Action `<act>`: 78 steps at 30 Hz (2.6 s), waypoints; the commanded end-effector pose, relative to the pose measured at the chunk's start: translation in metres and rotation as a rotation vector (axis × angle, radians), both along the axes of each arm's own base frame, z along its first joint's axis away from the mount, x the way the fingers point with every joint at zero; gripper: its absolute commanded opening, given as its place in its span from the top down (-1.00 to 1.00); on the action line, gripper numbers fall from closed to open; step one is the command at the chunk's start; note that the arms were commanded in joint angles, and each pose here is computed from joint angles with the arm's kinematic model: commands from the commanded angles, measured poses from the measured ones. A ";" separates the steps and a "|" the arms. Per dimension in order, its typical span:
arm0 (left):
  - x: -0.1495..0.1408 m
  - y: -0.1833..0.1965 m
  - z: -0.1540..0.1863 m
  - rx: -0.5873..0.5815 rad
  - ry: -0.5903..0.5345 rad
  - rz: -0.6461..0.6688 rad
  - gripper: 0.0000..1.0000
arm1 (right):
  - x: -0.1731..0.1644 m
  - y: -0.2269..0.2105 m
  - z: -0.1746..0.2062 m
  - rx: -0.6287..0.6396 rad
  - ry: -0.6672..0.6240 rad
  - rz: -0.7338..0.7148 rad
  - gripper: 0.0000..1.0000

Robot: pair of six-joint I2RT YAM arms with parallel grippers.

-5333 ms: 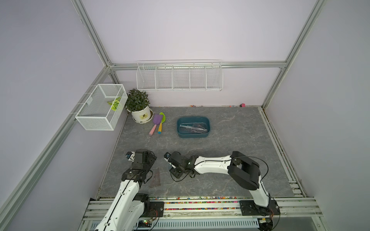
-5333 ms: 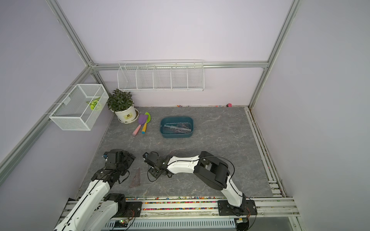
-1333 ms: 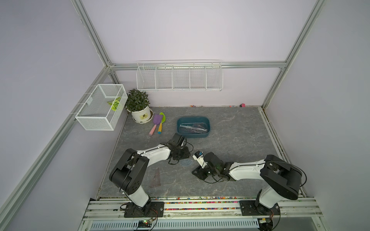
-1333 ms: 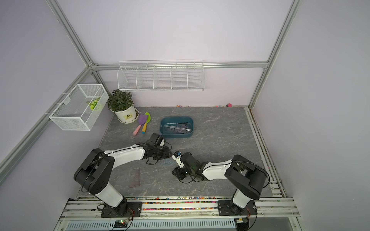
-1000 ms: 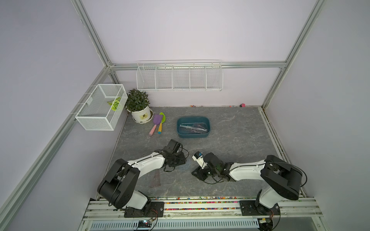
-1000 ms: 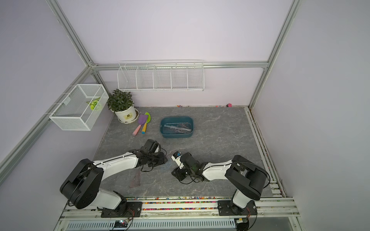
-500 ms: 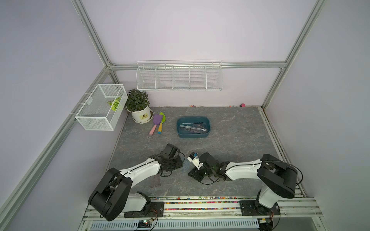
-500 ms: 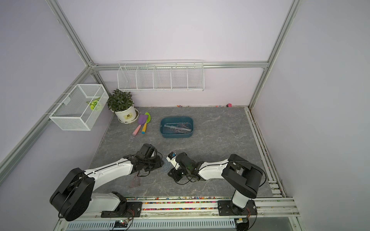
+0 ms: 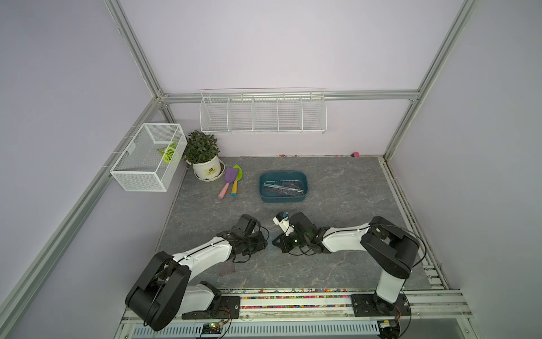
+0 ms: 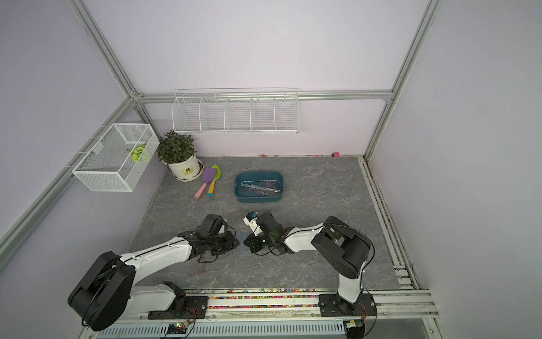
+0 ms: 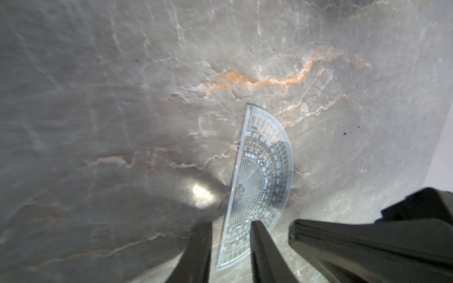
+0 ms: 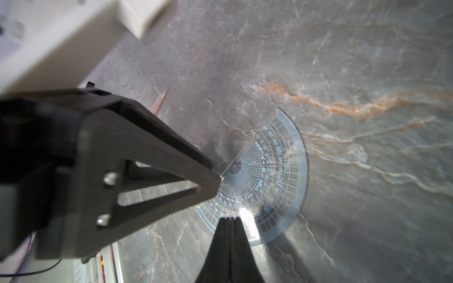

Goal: Put the scattered rulers into the storage box
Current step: Pick up the ruler from the center of the board, then place the ruler in the storage box.

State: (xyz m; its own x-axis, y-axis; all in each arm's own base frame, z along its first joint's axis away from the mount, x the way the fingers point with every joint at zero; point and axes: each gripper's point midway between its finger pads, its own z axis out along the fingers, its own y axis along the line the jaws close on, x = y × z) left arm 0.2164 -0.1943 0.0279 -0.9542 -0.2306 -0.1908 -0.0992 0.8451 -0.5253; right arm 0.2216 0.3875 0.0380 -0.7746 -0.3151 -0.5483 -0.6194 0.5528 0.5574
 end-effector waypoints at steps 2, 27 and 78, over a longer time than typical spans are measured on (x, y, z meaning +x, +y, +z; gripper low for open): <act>0.002 0.000 0.000 -0.015 -0.002 -0.004 0.33 | 0.005 -0.001 0.000 0.000 0.008 -0.014 0.89; 0.006 0.001 -0.033 0.051 0.084 -0.006 0.02 | 0.001 -0.037 -0.051 -0.092 0.064 -0.066 0.91; 0.270 -0.100 0.070 -0.114 -0.192 -0.086 1.00 | 0.044 -0.102 0.020 0.152 0.134 -0.173 0.90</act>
